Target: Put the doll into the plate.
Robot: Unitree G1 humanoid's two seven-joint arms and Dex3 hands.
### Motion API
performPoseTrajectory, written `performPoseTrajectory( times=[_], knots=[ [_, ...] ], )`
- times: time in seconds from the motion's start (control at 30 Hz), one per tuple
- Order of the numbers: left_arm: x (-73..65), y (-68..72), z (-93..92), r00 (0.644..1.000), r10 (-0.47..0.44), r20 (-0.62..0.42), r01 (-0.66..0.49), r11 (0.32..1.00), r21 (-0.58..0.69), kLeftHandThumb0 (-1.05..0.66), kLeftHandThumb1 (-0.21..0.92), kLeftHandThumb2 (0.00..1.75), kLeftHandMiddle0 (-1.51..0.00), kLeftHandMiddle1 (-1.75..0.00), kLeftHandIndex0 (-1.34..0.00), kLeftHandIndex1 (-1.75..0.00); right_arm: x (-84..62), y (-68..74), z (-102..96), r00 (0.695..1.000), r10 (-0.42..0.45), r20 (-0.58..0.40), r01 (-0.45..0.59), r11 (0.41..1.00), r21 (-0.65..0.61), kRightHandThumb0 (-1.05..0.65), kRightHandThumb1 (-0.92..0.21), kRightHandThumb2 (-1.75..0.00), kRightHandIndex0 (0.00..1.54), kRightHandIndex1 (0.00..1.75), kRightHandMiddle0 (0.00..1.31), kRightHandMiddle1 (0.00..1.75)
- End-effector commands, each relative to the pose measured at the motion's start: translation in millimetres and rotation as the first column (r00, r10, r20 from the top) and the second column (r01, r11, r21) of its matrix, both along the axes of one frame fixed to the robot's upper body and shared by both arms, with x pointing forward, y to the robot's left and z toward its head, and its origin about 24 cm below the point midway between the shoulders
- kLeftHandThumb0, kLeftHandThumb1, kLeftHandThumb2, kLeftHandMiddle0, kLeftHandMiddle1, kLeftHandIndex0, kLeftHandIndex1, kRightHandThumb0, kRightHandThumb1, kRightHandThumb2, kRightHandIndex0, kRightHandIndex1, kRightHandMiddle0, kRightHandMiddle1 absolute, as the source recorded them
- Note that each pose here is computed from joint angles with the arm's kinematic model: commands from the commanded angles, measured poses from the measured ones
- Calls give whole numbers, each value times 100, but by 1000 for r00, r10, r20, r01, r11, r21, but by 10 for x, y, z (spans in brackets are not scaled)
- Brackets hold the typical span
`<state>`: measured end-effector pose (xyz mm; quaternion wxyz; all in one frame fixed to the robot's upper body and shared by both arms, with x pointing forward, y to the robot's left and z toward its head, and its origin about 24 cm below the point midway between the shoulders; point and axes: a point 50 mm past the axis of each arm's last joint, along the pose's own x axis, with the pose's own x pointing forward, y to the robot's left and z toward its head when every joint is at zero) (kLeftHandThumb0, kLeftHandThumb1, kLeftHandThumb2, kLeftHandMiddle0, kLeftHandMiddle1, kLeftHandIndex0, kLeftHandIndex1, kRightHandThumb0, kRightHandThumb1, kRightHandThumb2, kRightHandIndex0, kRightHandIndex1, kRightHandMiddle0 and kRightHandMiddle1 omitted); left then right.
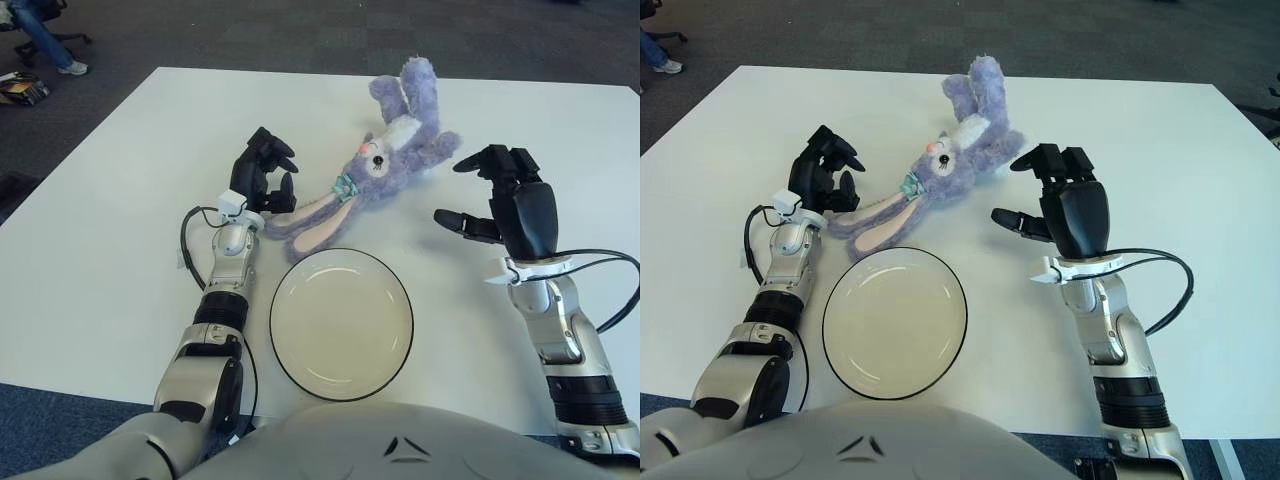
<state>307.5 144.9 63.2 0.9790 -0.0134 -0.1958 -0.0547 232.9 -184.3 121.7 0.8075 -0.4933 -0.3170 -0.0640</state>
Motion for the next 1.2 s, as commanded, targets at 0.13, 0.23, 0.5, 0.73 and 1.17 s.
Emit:
performPoseTrajectory(
  times=[0.13,0.23,0.5,0.73,1.17],
  knots=[
    [-180,-3,-366,989,3,-146,-4,1000,-8,-1,34,130,-49,-175,-47,-175,102,81,115,1000,15,19,-13,997,-79,-58,-47,-84,8,110,0,103],
    [-181,-4,-368,989,3,-148,-4,1000,-5,-1,34,130,-48,-175,-47,-175,118,108,136,1000,21,7,-21,996,-92,-57,-44,-86,6,101,0,99],
    [-184,-3,-369,988,-1,-152,-1,1000,-10,-1,35,129,-48,-175,-46,-175,148,173,169,997,33,-72,-42,991,-126,-59,-41,-85,1,69,0,68],
    [-186,-8,-367,988,1,-152,-2,1000,-9,-1,34,130,-48,-175,-47,-175,174,201,172,991,40,-125,-58,988,-142,-63,-41,-81,0,52,0,27],
    [-193,-3,-367,988,3,-156,-2,1000,1,-1,34,130,-49,-175,-47,-175,254,306,201,964,38,-265,-99,970,-223,-55,-38,-86,1,32,0,1]
  ],
)
